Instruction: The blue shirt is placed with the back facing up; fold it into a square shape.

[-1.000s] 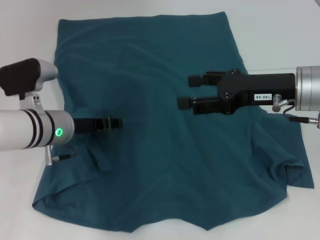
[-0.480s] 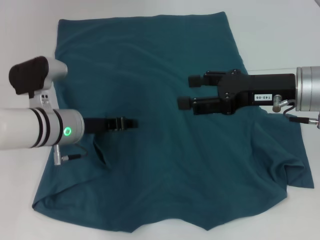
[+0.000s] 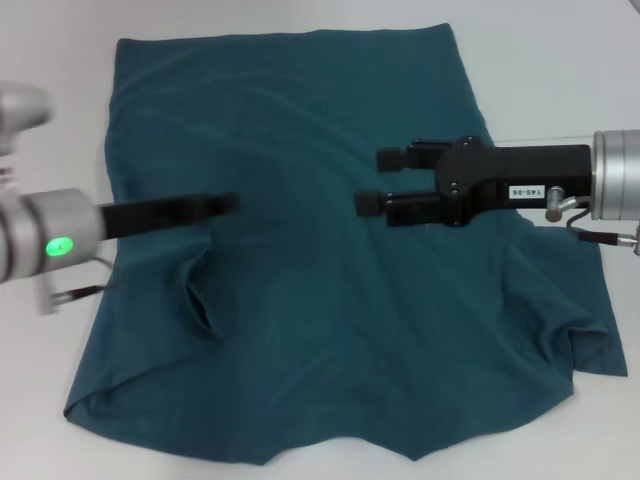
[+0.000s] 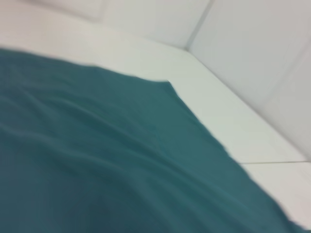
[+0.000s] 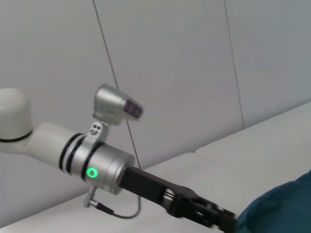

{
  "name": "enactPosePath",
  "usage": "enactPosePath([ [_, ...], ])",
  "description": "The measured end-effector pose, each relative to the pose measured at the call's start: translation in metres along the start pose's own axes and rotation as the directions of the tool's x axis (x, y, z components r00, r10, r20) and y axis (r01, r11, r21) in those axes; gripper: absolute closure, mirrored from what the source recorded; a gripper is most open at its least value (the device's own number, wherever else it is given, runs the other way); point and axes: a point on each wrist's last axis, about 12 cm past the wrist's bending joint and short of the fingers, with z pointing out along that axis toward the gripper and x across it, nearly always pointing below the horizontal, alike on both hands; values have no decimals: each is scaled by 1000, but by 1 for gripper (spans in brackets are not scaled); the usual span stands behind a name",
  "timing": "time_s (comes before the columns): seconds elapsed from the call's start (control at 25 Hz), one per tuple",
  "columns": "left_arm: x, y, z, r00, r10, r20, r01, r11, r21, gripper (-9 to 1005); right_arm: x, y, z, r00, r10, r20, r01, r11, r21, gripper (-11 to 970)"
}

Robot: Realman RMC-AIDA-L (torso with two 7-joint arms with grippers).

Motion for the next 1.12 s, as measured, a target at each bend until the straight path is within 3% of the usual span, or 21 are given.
enactPosePath([
  [0.12, 5, 10, -13, 999, 34, 20, -34, 999, -38, 553, 0, 0, 0, 1000, 0, 0, 0, 1000, 3, 94],
  [0.16, 17, 24, -30, 997, 66, 31, -64, 995, -82, 556, 0, -1, 0, 1000, 1, 0, -1, 1000, 4, 94],
  [0.24, 27, 36, -42, 997, 65, 35, -60, 992, -111, 562, -1, -1, 0, 1000, 1, 1, -1, 1000, 6, 94],
  [0.44, 43, 48, -52, 997, 78, 26, -74, 987, -144, 576, -5, -2, 2, 1000, -8, 3, 8, 1000, 6, 94],
  [0.6, 57, 49, -48, 993, 121, -13, -122, 983, -134, 588, -7, -2, 4, 1000, -13, 4, 13, 1000, 7, 94],
  [0.8, 66, 43, -38, 981, 188, -41, -191, 977, -93, 870, -8, -3, 5, 1000, -13, 3, 13, 1000, 12, 94],
  [1.12, 70, 36, -19, 969, 234, -79, -241, 966, -95, 948, -7, -4, 4, 1000, -11, 3, 11, 1000, 15, 93],
])
